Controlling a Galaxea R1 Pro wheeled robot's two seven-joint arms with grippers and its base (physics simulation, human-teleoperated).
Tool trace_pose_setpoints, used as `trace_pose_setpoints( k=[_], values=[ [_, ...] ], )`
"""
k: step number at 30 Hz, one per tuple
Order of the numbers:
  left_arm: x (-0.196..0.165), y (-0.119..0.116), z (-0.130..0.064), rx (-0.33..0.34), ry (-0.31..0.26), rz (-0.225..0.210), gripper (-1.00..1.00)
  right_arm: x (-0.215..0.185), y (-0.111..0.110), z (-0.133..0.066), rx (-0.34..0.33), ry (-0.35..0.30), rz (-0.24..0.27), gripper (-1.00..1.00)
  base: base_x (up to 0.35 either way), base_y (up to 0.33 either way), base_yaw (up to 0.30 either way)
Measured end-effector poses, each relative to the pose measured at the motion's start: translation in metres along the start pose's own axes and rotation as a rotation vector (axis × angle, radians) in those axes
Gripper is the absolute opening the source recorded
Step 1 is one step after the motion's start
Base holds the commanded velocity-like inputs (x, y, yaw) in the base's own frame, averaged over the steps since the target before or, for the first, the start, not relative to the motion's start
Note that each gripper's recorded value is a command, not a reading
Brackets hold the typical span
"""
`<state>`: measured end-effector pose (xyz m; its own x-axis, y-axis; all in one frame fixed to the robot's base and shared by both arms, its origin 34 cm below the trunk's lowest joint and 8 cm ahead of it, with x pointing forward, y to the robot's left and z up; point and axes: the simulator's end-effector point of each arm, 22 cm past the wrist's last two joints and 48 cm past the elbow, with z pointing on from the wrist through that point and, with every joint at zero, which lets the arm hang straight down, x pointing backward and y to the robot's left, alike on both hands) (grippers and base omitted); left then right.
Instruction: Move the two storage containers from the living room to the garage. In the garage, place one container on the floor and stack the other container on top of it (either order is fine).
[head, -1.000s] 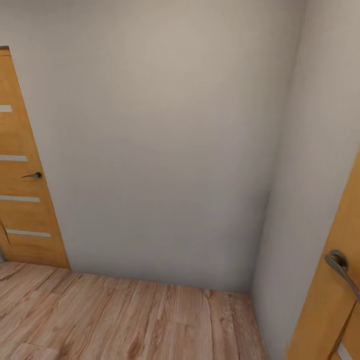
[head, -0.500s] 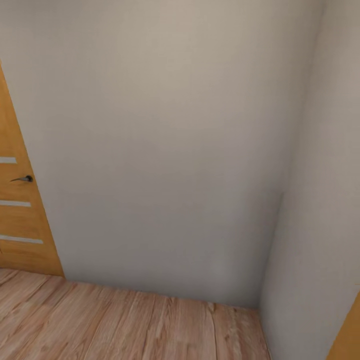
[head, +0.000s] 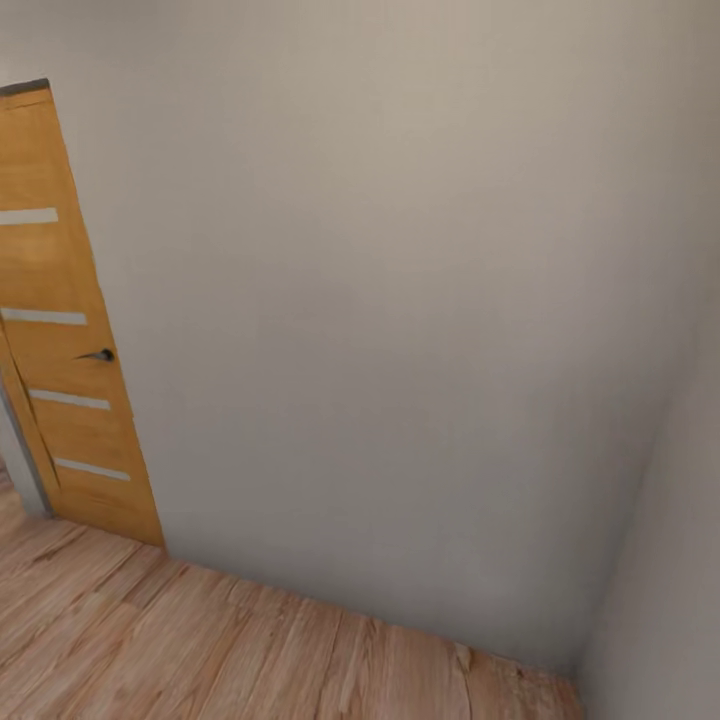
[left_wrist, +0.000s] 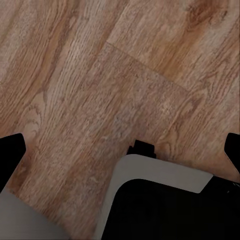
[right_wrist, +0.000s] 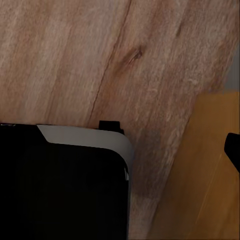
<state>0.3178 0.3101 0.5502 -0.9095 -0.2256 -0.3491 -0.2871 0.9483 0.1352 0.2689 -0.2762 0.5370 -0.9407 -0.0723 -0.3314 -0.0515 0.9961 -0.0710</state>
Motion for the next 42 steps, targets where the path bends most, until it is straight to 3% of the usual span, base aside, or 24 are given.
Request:
trace_pose_setpoints(
  k=[42],
  values=[
    [-0.0004, 0.0016, 0.0002, -0.003, -0.001, -0.001, 1.0, 0.0, -0.0012, 0.0001, 0.001, 0.0, 0.0, 1.0, 0.123, 0.0, 0.272]
  ],
)
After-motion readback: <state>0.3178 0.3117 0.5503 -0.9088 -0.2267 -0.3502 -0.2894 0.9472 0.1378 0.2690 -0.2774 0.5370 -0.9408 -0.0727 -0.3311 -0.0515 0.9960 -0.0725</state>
